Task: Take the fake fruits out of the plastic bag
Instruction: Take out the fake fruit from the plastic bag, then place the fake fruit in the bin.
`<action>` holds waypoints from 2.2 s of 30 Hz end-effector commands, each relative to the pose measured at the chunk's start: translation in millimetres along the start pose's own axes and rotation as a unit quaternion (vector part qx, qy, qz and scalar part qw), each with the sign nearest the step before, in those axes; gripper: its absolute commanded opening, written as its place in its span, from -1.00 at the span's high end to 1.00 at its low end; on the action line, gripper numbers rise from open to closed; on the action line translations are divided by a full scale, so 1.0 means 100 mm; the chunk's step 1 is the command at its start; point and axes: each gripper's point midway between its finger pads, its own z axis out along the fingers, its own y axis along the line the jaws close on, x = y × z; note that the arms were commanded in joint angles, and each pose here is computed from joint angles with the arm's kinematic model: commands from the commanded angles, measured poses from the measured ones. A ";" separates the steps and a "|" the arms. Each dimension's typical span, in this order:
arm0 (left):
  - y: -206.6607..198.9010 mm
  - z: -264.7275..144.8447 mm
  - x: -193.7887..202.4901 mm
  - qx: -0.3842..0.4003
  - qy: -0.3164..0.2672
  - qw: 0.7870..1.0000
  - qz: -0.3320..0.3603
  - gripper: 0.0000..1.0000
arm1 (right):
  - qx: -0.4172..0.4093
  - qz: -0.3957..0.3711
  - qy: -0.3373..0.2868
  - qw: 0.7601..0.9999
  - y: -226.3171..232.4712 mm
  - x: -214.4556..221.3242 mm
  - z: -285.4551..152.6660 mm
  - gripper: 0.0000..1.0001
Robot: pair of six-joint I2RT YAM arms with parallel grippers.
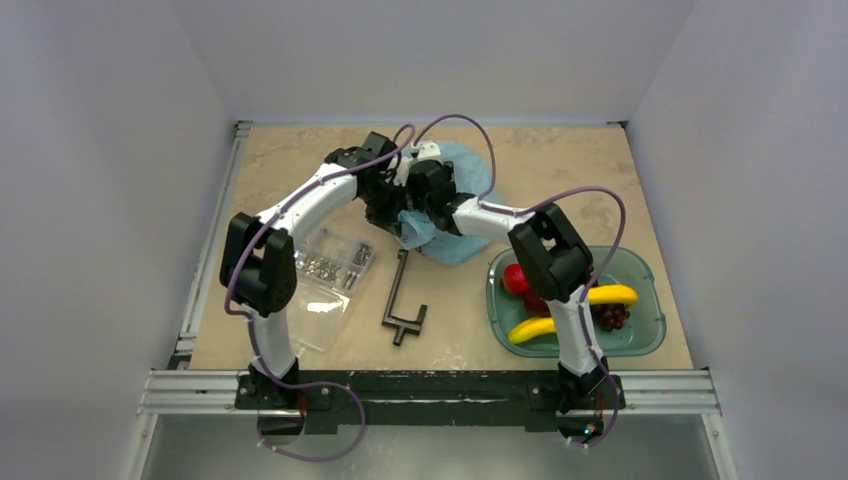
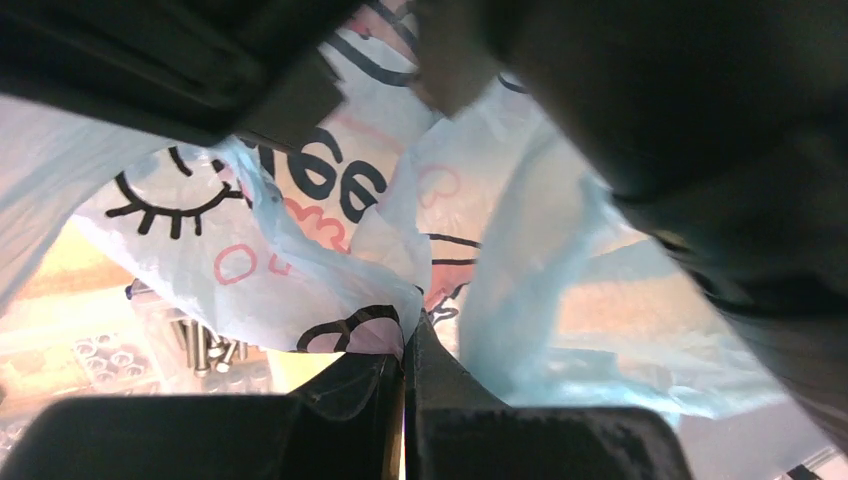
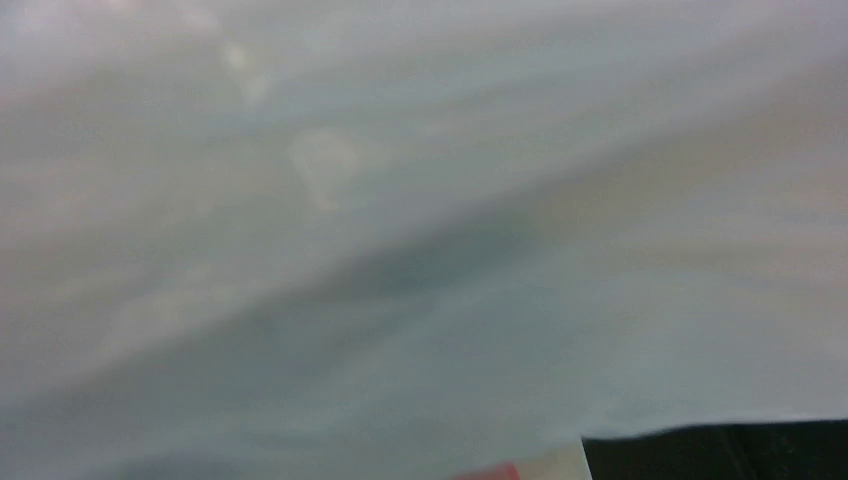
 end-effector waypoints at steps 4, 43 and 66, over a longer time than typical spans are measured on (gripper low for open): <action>-0.21 -0.14 -0.20 0.033 -0.041 0.998 0.032 1.00 | 0.002 0.006 -0.027 1.000 0.06 -0.12 0.20 -0.95; -0.26 -0.36 -0.31 0.040 -0.082 0.995 0.043 1.00 | -0.114 0.094 -0.062 0.987 -0.20 -0.70 -1.54 1.00; 0.17 -0.78 -0.59 0.004 -0.172 0.985 0.021 0.81 | -0.004 0.108 -0.115 0.987 -1.15 -1.01 -3.11 1.00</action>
